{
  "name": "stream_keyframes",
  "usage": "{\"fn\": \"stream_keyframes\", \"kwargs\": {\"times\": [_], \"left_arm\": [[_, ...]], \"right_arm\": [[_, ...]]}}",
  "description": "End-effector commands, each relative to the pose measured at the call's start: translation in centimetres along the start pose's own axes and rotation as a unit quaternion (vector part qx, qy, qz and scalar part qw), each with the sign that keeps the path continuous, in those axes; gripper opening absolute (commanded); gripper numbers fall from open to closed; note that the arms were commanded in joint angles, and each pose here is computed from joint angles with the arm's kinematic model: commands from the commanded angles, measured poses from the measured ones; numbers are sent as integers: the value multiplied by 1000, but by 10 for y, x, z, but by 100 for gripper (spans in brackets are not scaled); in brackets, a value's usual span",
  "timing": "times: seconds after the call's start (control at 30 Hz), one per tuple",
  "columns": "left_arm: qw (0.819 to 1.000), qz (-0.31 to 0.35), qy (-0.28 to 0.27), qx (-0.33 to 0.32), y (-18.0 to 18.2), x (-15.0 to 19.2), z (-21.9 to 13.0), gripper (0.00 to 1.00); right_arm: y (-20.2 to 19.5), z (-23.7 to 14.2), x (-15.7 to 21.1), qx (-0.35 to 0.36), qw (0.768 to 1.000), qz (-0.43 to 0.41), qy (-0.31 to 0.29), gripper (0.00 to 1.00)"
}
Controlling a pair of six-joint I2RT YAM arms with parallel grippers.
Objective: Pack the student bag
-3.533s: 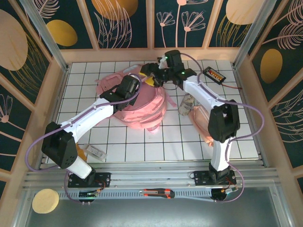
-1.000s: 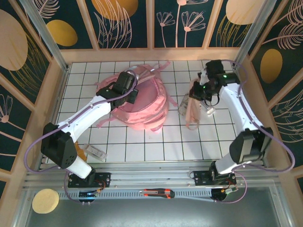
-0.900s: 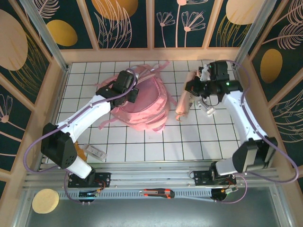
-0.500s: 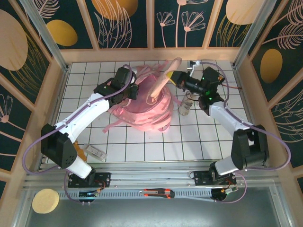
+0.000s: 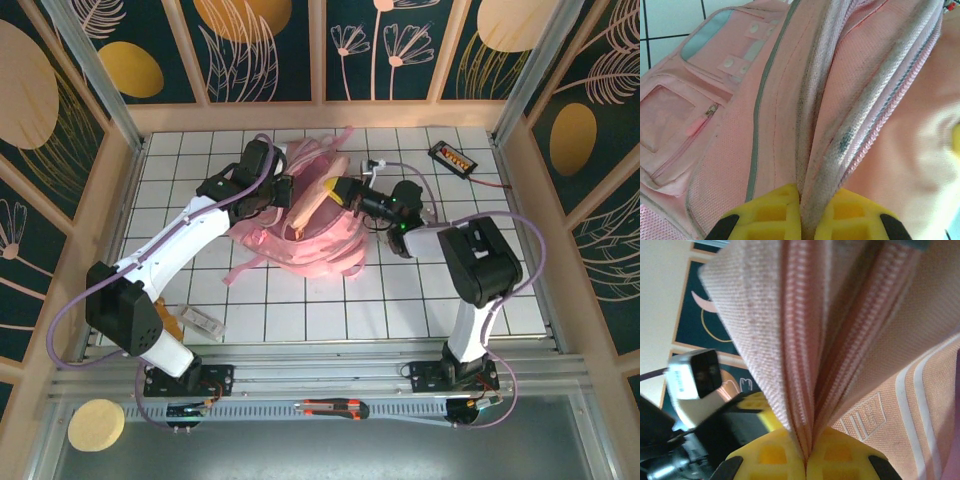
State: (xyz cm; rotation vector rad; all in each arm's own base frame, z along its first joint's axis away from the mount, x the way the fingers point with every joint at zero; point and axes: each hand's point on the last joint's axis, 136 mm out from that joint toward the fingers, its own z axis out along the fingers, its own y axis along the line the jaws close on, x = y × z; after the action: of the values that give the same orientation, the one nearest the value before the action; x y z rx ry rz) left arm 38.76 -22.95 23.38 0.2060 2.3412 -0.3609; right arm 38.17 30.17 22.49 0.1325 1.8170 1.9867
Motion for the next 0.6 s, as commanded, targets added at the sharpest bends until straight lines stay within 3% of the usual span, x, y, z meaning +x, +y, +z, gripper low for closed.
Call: {"fn": "stream_keyframes", "kwargs": {"times": [0.0, 0.1, 0.2, 0.27, 0.37, 0.57], "left_arm": [[991, -27, -118, 64, -27, -65, -34, 0], [991, -24, -118, 65, -27, -66, -34, 0], [991, -17, -113, 64, -27, -64, -32, 0], [992, -13, -112, 65, -28, -64, -30, 0], [991, -5, -109, 77, -32, -61, -28, 0], [989, 15, -91, 115, -47, -54, -18, 0]], "right_arm": [[-1, 8, 0, -24, 1000, 1, -6, 0], [-43, 7, 4, 32, 997, 71, -3, 0], [-85, 2, 15, 144, 984, 103, 20, 0], [-108, -4, 19, 221, 970, 99, 36, 9], [-123, -3, 17, 273, 956, 94, 57, 11], [-145, 22, 2, 299, 947, 93, 71, 11]]}}
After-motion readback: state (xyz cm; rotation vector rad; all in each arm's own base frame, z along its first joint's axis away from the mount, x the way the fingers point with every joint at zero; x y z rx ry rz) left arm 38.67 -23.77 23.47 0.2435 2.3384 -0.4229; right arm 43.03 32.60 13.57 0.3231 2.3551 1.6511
